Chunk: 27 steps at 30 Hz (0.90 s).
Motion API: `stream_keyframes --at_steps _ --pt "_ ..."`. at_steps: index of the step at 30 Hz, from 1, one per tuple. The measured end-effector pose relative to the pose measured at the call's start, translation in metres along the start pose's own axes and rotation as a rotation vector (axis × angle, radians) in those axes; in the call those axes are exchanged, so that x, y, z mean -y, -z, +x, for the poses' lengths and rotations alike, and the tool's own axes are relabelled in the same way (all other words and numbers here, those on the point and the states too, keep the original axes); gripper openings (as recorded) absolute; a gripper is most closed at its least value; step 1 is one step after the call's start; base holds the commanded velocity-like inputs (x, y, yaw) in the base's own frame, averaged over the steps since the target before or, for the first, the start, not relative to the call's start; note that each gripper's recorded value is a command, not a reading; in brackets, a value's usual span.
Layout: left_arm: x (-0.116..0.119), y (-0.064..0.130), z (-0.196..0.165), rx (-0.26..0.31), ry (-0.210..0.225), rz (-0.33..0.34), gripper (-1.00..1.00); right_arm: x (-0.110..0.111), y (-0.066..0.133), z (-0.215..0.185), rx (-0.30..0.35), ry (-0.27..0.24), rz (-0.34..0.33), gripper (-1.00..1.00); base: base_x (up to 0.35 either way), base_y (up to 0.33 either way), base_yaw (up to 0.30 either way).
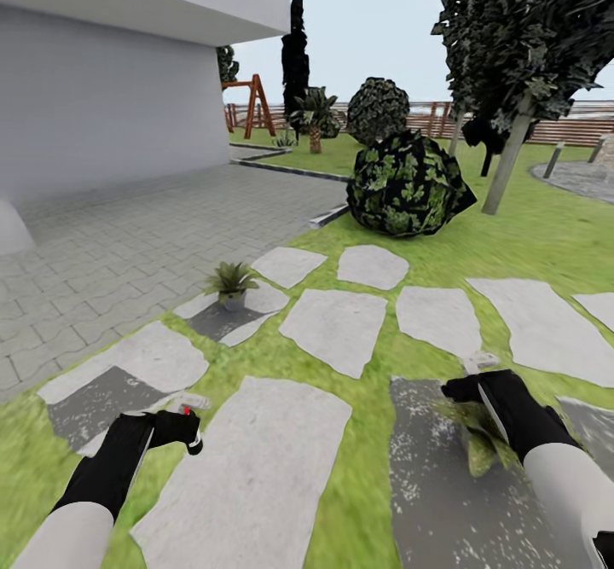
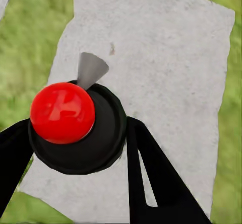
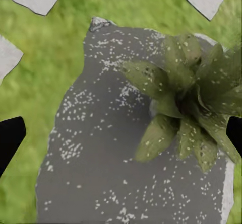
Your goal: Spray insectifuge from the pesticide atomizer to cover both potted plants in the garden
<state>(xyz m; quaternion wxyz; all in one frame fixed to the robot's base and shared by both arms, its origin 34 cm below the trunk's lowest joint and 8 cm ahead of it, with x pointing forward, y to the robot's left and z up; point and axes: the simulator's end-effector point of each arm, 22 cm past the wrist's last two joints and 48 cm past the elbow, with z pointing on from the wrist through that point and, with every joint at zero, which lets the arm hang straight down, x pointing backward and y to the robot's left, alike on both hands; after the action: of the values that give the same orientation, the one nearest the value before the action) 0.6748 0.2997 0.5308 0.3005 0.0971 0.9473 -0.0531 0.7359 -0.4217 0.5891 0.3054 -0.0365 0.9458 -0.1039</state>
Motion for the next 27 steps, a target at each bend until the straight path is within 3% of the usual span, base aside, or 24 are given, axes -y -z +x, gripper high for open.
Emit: stream_keyframes --at_steps 21,27 --pt "-0.0012 0.0076 -0.0087 0.019 -0.004 -0.005 -1.00 0.0027 0.0088 -0.0084 0.019 -0.004 0.003 1.00 0.227 0.269 0.241" --pt "-0.0011 0.0087 -0.0101 0.022 -0.005 -0.006 -1.00 0.0032 0.0102 -0.0096 0.022 -0.004 0.003 1.00 0.277 0.246 0.057"
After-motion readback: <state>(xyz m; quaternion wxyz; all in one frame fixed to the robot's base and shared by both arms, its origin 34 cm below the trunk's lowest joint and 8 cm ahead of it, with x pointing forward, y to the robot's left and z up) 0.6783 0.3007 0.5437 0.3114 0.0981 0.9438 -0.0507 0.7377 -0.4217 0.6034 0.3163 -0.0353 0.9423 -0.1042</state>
